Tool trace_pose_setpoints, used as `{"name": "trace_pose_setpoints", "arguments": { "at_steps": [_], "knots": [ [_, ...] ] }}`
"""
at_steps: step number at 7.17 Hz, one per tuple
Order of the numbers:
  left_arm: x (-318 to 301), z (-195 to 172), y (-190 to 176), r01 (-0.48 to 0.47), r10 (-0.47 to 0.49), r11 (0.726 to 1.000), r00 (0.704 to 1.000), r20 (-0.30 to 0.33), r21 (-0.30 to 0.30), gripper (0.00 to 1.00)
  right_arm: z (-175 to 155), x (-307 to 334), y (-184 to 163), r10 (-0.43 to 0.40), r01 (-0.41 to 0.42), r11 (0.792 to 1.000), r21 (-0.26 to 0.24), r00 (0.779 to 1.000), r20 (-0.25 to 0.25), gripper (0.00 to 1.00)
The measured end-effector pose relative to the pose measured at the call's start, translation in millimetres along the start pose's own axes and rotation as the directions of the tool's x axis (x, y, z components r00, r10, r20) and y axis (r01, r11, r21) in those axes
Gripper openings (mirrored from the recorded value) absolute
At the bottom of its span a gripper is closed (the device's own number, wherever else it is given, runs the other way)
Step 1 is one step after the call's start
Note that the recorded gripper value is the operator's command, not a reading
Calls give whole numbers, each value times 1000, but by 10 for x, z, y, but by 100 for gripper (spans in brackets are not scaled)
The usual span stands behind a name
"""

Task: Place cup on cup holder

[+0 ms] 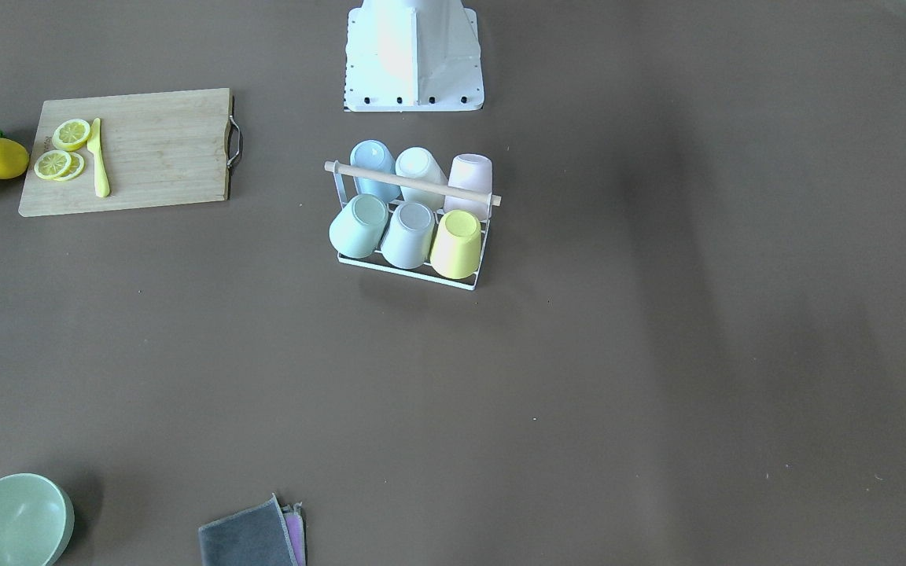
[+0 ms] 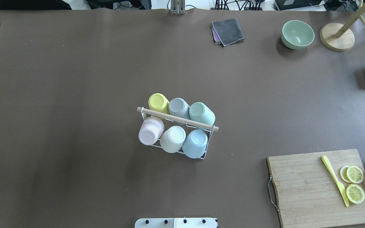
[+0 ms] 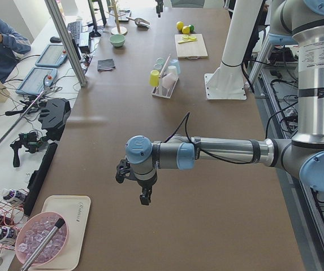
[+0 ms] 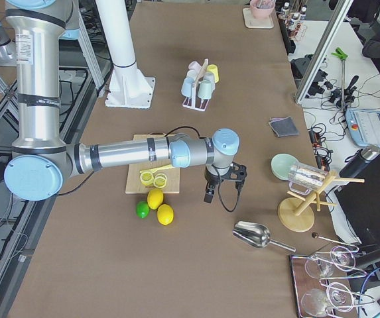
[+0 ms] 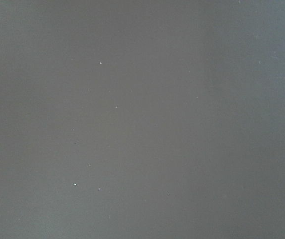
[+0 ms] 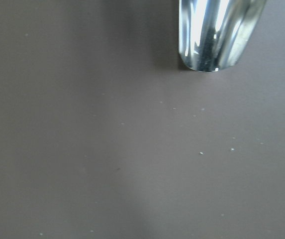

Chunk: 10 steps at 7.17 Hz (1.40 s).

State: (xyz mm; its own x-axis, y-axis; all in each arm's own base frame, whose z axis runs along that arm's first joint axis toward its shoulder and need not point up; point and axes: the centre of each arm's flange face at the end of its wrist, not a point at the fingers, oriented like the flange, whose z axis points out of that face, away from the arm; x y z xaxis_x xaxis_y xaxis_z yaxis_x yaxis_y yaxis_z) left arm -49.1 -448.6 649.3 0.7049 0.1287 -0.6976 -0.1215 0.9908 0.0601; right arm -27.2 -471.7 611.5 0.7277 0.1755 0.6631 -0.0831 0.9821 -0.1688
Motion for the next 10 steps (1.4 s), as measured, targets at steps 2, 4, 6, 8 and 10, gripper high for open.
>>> {"name": "trace_pose_setpoints", "arguments": {
  "at_steps": [2, 4, 6, 8, 10],
  "knots": [
    [-31, -59, 17, 8, -8, 1000, 1000, 1, 13, 98, -201, 937, 86, -17, 17, 999, 48, 1000, -8, 100],
    [-73, -128, 53, 19, -19, 999, 1000, 2, 28, 98, -349, 1474, 229, 9, -8, 996, 87, 1000, -16, 100],
    [-95, -119, 93, 26, -26, 999, 1000, 1, 25, 98, -367, 1584, 240, 18, -14, 995, 95, 999, -36, 100],
    [-104, -105, 101, 32, -32, 999, 999, 1, 19, 98, -393, 1538, 212, 18, -16, 995, 100, 1000, -19, 100],
    [-75, -107, 86, 34, -34, 999, 999, -1, 10, 98, -414, 1434, 169, 16, -16, 995, 98, 1000, 1, 100]
  ]
}}
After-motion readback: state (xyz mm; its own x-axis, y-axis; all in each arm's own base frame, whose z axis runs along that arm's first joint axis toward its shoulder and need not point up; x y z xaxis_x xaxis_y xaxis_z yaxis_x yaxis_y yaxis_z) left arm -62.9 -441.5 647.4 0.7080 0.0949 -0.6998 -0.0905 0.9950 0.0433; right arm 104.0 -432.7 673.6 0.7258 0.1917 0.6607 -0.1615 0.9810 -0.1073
